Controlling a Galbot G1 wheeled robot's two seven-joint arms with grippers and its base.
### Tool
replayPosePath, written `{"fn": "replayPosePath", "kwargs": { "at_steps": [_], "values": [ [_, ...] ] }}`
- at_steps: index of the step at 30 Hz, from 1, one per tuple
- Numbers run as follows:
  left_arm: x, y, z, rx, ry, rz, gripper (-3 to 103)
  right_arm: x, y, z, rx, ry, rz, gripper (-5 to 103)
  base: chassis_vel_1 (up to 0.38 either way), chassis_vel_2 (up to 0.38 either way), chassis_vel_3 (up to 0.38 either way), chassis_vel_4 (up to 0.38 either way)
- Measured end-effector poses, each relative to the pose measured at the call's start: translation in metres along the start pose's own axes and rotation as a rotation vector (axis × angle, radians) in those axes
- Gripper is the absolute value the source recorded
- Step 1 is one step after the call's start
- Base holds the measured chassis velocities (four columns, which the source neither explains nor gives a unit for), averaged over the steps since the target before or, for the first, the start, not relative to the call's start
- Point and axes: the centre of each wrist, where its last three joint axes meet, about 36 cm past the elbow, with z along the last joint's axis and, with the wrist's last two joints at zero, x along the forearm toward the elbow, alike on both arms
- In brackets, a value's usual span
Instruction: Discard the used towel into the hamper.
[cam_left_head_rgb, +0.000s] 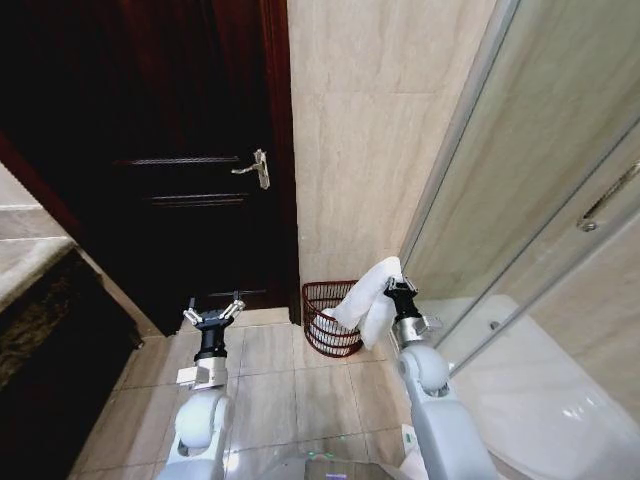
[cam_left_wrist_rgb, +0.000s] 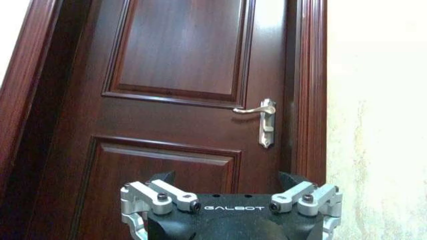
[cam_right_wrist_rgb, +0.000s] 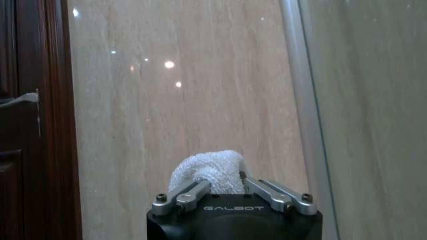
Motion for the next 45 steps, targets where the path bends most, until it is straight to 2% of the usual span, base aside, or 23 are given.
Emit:
{"fn": "replayPosePath", "kwargs": {
  "at_steps": [10, 21, 45],
  "values": [
    [0.000, 0.001, 0.000, -0.002, 0.000, -0.002, 100, 0.015, 0.009, 0.003, -0.002, 0.009, -0.010, 4, -0.083, 0.084, 0.084, -0.076],
    [0.001, 0.001, 0.002, -0.001, 0.006, -0.006, 100, 0.033, 0.001, 0.000, 0.013, 0.012, 0.013, 4, -0.085, 0.080, 0.077, -0.081],
    [0.000, 0.002, 0.002, 0.005, 0.005, -0.003, 100, 0.032, 0.008, 0.005, 0.021, -0.017, 0.020, 4, -0.032, 0.035, 0.035, -0.038]
  ]
}}
